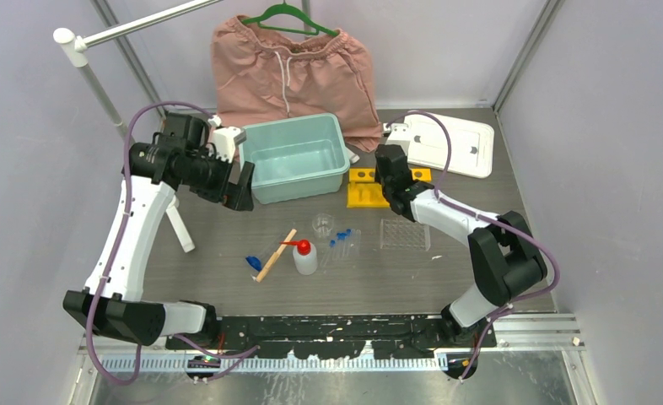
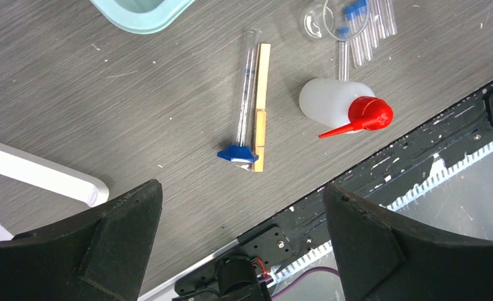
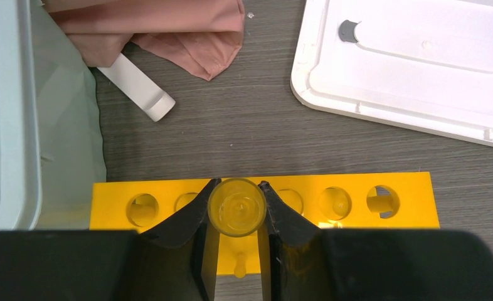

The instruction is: Organize the chemistry lab equipment

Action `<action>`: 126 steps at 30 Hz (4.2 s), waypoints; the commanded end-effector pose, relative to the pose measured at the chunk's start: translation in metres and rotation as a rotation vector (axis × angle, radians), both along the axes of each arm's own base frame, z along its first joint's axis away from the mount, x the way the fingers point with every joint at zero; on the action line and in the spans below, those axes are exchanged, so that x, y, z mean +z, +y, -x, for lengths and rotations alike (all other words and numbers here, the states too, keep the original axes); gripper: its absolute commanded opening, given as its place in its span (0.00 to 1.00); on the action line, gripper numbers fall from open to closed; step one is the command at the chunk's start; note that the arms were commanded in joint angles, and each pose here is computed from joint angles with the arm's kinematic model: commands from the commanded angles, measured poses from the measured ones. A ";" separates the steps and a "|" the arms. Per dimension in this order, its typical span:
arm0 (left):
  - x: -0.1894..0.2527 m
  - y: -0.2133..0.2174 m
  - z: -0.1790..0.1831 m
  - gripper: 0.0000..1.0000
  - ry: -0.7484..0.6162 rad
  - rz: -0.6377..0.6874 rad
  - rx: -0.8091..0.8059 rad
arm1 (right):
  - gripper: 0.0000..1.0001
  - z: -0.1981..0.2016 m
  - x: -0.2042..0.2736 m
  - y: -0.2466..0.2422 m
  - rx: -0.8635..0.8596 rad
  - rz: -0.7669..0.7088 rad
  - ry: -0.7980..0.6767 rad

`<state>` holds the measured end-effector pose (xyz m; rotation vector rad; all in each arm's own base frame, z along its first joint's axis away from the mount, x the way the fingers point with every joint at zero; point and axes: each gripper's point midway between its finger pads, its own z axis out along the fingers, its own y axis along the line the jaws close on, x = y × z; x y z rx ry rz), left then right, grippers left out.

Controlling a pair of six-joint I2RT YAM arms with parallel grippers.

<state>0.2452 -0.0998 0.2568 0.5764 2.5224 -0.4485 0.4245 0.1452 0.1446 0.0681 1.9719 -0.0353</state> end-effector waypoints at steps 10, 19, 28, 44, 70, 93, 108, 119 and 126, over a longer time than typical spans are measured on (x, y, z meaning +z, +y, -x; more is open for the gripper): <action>0.024 0.018 -0.010 1.00 -0.147 -0.071 0.036 | 0.29 -0.006 0.016 0.006 -0.005 -0.022 -0.027; 0.026 0.026 -0.012 1.00 -0.163 -0.105 0.055 | 0.59 -0.004 0.032 0.012 0.000 -0.022 -0.049; 0.033 0.027 -0.012 1.00 -0.174 -0.105 0.063 | 0.63 0.017 0.117 0.003 -0.047 -0.095 -0.148; 0.035 0.021 0.000 1.00 -0.137 -0.061 0.054 | 0.41 0.145 0.013 0.094 0.087 -0.239 0.427; 0.031 0.025 0.004 1.00 -0.124 -0.078 0.063 | 0.29 0.150 -0.106 0.082 -0.039 -0.208 0.618; 0.031 0.018 0.012 1.00 -0.131 -0.044 0.027 | 0.14 0.154 -0.114 0.072 -0.066 -0.193 0.646; 0.032 -0.023 0.034 0.97 -0.081 0.204 -0.048 | 0.01 0.147 0.082 0.131 0.199 -0.537 0.387; 0.049 -0.051 0.023 0.91 -0.071 0.398 -0.025 | 0.01 0.159 0.174 0.254 0.473 -0.856 0.316; 0.048 -0.057 0.017 0.77 -0.044 0.427 -0.025 | 0.01 0.165 0.182 0.285 0.517 -0.934 0.349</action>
